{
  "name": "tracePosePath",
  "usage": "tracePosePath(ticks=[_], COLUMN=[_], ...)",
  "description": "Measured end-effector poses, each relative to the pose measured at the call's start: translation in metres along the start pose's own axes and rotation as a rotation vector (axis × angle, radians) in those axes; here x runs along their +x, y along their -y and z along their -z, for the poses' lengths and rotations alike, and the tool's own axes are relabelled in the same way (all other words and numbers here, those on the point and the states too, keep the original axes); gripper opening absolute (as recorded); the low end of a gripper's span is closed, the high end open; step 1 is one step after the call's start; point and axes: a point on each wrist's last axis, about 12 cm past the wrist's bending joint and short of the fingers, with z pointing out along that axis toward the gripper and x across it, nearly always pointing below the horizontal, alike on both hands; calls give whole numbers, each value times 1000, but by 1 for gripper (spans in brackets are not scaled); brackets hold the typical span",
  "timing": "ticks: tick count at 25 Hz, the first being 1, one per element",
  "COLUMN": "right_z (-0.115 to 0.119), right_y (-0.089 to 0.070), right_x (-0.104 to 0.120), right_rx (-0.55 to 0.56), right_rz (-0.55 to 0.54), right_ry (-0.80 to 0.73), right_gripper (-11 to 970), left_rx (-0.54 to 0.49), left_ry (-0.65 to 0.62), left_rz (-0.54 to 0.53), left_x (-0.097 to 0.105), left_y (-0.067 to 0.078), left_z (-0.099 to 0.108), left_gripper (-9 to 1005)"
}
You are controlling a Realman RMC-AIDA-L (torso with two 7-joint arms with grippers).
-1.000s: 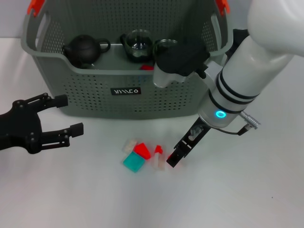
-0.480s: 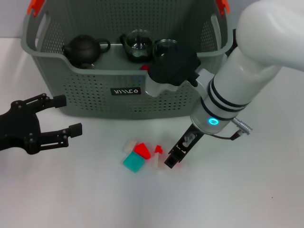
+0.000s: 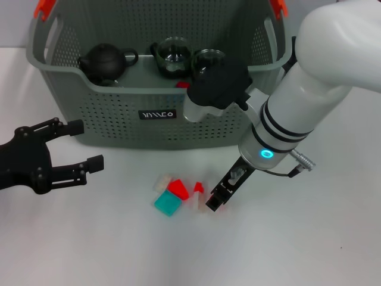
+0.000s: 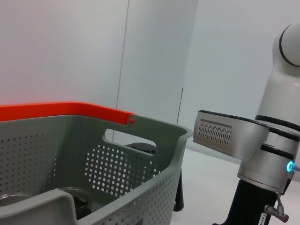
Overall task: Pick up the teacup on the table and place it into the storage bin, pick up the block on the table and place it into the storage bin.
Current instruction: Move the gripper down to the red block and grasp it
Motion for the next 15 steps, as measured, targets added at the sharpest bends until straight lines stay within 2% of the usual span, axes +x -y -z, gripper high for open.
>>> tracePosePath(ticks=[10, 15], right_z=[-3, -4], right_y=[-2, 0], right_x=[2, 3], right_rx=[-22, -16], right_rz=[-13, -19], right_ry=[-7, -15], right_gripper=[506, 500], left_rx=[0, 0], left_ry=[1, 2], left_rz=[3, 3], left_x=[1, 1], left_y=[0, 0], left_z=[-1, -1], left_gripper=[888, 888])
